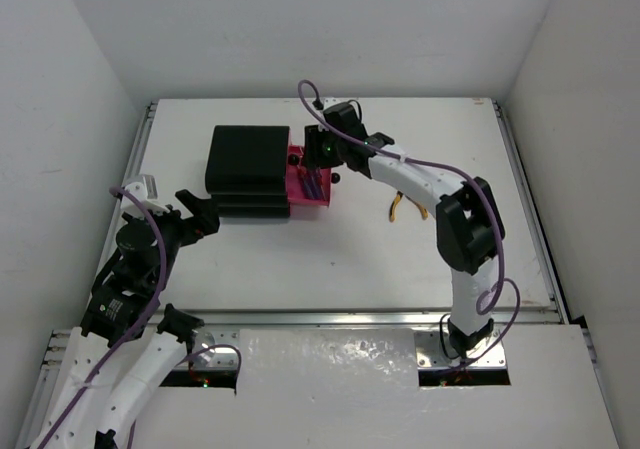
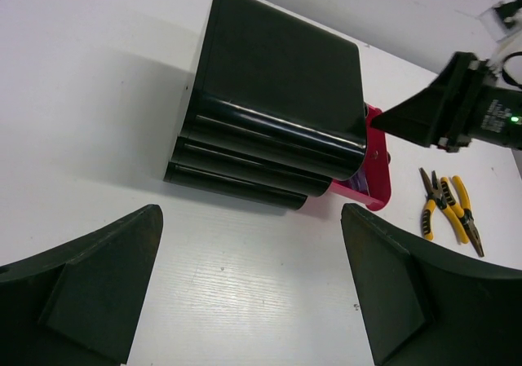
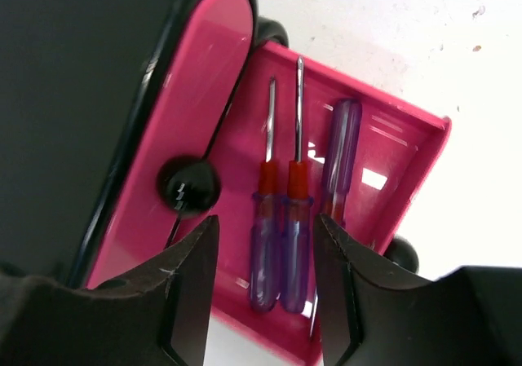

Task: Sort the tools into containers

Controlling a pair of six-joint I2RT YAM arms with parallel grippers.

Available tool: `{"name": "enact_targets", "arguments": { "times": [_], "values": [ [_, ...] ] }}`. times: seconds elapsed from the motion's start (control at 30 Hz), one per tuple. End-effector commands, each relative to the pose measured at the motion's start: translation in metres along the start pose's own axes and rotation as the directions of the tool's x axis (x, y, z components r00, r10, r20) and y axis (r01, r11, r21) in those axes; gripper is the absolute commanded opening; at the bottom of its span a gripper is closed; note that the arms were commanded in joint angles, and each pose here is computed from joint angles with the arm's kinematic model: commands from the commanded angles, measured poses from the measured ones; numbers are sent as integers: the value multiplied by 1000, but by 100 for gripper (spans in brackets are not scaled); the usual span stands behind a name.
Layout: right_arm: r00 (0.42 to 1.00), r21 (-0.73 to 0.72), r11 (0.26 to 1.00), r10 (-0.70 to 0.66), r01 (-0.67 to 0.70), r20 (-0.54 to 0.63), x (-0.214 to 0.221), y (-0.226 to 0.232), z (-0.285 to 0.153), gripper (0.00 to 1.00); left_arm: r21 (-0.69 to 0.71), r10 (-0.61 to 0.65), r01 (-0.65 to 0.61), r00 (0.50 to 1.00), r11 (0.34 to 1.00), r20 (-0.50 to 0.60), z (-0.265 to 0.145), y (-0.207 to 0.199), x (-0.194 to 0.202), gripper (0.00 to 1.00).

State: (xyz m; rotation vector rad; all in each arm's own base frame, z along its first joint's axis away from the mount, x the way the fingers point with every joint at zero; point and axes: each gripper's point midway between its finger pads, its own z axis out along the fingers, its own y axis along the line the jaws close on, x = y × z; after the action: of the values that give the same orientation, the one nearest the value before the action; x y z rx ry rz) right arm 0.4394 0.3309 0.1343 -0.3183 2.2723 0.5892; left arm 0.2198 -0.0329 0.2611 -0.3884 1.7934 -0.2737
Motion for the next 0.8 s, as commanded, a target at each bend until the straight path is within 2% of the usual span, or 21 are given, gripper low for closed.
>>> {"name": "enact_targets", "arguments": {
  "times": [0.0,0.1,0.13,0.2,0.27,0.33,0.43,0.5,0.6,0.77],
  "values": [
    [990,-29,999,-21,26,143,-47,17,-57,47,35,-10,9,999,999,36,0,-8,-10,89],
    [990,57,997,38,-46,138,-31,-14,-70,46,34,-11,10,999,999,40,-1,-8,-10,89],
    [992,97,992,71,-82,104,-12,-31,-68,42,35,-12,11,999,999,40,-1,-8,-10,89],
    [978,175,966,170,-189,118,-4,-64,-74,34,34,-13,11,999,999,40,-1,-8,-10,89],
    [973,221,948,211,-227,96,13,-89,-72,22,32,-12,10,999,999,38,0,-8,-10,89],
    [977,232,950,206,-211,47,26,-99,-59,21,32,-11,10,999,999,37,0,-8,-10,89],
    [976,274,940,218,-205,-19,38,-116,-43,30,30,-10,9,999,1000,34,1,-8,-9,89],
    [969,329,918,245,-223,-26,46,-132,-40,48,26,-12,11,999,1000,36,0,-7,-10,89],
    [959,348,905,280,-246,-51,56,-139,-27,49,28,-12,11,999,1000,35,1,-8,-10,89],
    [949,197,947,284,-255,-140,73,-117,1,49,24,-5,5,1000,1000,23,3,-8,-7,89]
  ]
}}
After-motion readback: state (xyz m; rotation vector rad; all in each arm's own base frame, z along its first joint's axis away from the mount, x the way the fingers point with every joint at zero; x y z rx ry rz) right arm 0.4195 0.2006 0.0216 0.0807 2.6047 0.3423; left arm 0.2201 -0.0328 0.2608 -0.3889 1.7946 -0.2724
